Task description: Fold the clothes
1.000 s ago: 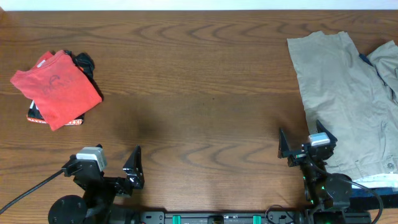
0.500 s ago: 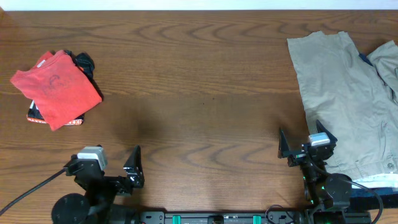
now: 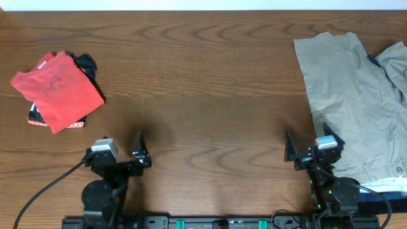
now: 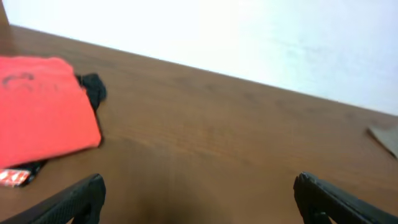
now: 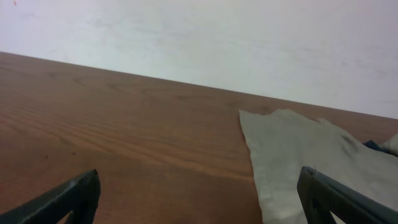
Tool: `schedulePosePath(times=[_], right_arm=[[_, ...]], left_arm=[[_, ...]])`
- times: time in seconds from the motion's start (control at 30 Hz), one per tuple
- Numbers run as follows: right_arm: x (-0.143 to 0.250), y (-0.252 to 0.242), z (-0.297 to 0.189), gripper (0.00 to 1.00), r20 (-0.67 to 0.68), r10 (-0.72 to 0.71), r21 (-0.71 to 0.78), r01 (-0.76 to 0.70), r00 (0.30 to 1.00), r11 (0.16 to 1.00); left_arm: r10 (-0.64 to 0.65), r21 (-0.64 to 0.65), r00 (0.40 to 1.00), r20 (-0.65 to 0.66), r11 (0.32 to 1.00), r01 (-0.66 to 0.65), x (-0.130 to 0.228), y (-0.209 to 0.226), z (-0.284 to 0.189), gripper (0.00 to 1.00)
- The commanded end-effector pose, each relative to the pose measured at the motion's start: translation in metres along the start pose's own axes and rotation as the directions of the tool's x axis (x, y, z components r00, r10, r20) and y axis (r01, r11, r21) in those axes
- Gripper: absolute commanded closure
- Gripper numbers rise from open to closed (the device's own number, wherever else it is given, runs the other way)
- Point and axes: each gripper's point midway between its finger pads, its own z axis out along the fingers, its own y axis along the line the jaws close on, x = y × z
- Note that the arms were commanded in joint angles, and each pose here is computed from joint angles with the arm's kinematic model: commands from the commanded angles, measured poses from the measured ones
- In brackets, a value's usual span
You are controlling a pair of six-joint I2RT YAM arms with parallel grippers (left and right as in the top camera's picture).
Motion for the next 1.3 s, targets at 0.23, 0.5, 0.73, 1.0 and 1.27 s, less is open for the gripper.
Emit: schedulePosePath(times=[0.23,0.5,0.73,1.0,1.27], right_arm=[[0.0,0.003,0.0,0.01,0.002,-0.014,-0.015,0.014,1.0,1.0],[0.0,0.003,0.0,0.01,0.002,-0.014,-0.015,0.014,1.0,1.0],[0.0,0.003,0.0,0.01,0.002,-0.014,-0.015,0.014,1.0,1.0],[0.0,0.003,0.0,0.01,0.002,-0.014,-0.015,0.014,1.0,1.0],[0.0,0.003,0.0,0.01,0.002,-0.014,-0.015,0.014,1.0,1.0]], left_arm=[[-0.021,-0.018,0.999,0.036,1.0,0.022,0.038,0.015,0.027,0.02],[-0.021,-0.019,0.999,0.034,1.0,0.022,0.038,0.016,0.027,0.02],[-0.021,-0.019,0.999,0.034,1.0,0.022,0.038,0.016,0.027,0.02],[-0.021,-0.019,0.999,0.034,1.0,0.022,0.038,0.016,0.027,0.02],[-0.021,-0.019,0.999,0.034,1.0,0.022,0.038,0.016,0.027,0.02]])
